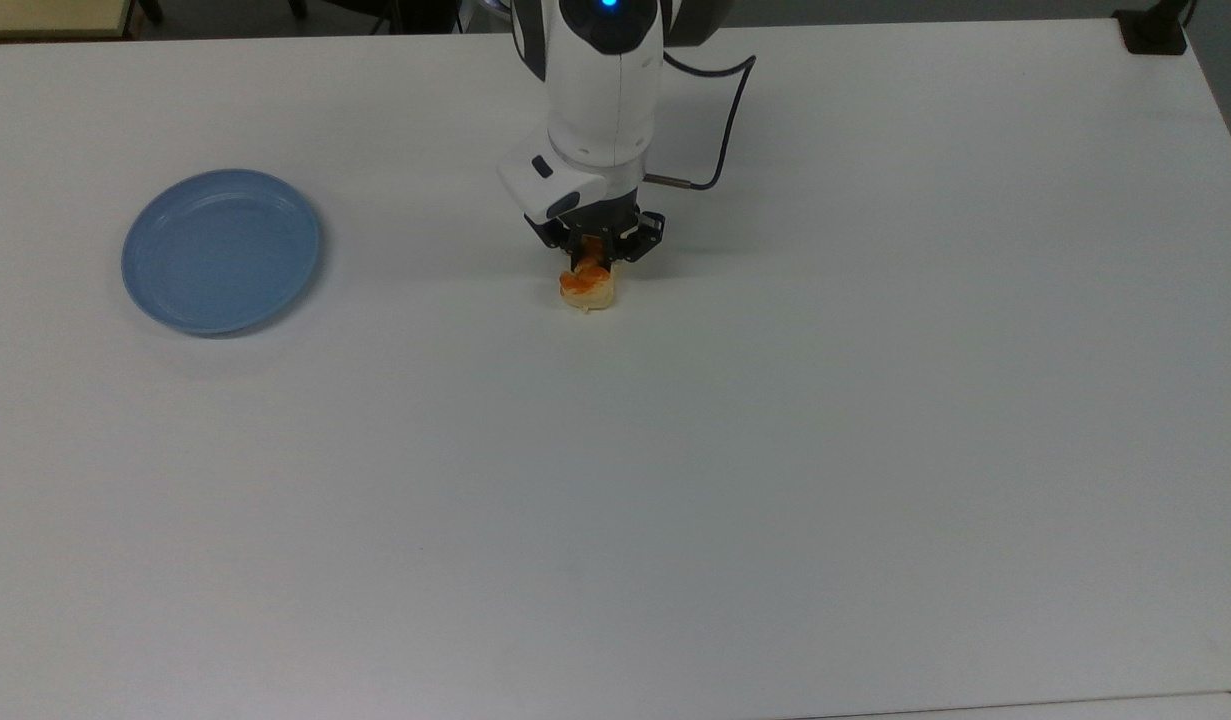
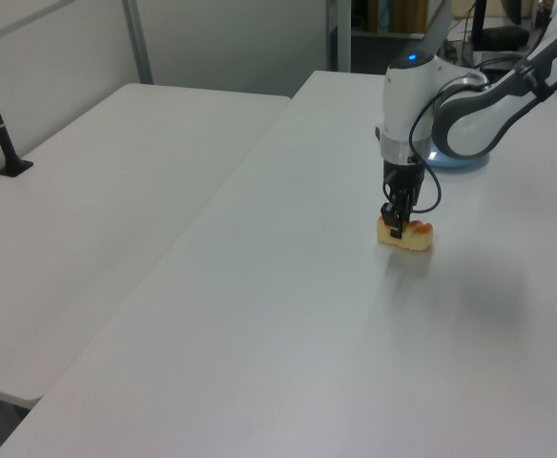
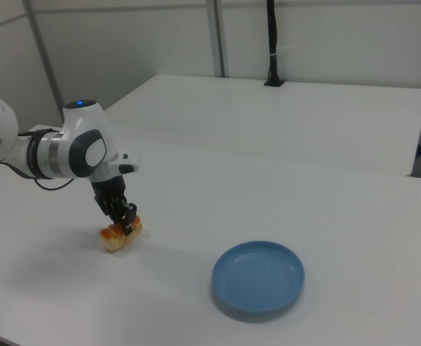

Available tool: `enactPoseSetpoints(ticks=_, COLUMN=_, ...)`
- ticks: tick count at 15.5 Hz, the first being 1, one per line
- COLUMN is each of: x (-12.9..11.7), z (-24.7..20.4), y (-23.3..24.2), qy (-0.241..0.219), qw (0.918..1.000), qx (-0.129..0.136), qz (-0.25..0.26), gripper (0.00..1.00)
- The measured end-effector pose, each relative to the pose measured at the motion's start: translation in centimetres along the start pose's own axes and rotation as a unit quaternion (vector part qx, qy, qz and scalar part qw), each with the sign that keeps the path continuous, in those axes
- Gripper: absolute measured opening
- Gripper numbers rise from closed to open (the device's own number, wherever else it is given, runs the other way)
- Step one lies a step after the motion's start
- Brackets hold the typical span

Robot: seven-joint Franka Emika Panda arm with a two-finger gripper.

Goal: Put the bread on the table

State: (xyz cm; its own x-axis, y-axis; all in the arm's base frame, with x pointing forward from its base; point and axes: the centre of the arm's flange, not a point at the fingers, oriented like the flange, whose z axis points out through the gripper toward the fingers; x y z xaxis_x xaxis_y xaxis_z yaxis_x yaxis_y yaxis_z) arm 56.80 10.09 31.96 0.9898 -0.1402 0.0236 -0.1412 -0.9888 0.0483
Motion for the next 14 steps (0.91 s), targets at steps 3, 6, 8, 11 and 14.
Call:
enactPoseSetpoints(ticks=3, x=0.3, z=-0.2, y=0.0, qy=0.006, qw=0.9999, qx=-0.006, qz=-0.012, gripper=0.48)
enactPoseSetpoints(ticks=6, x=0.8, z=-0.9, y=0.3, qy=0.011, qw=0.9998, qx=-0.007, qz=-0.012, gripper=0.78)
enactPoseSetpoints(ticks=8, x=1.5, z=-2.5, y=0.7, qy=0.004, qw=0.9999, qx=-0.015, qz=-0.007, gripper=0.97)
enactPoseSetpoints(ticks=11, x=3.0, z=-9.5, y=2.0, qy=-0.018, qw=0.9990, qx=-0.040, qz=0.011, gripper=1.00)
enactPoseSetpoints(ticks=14, x=3.4, z=-18.4, y=6.0, qy=-0.031, qw=0.9967, qx=-0.053, qz=0.053, gripper=1.00)
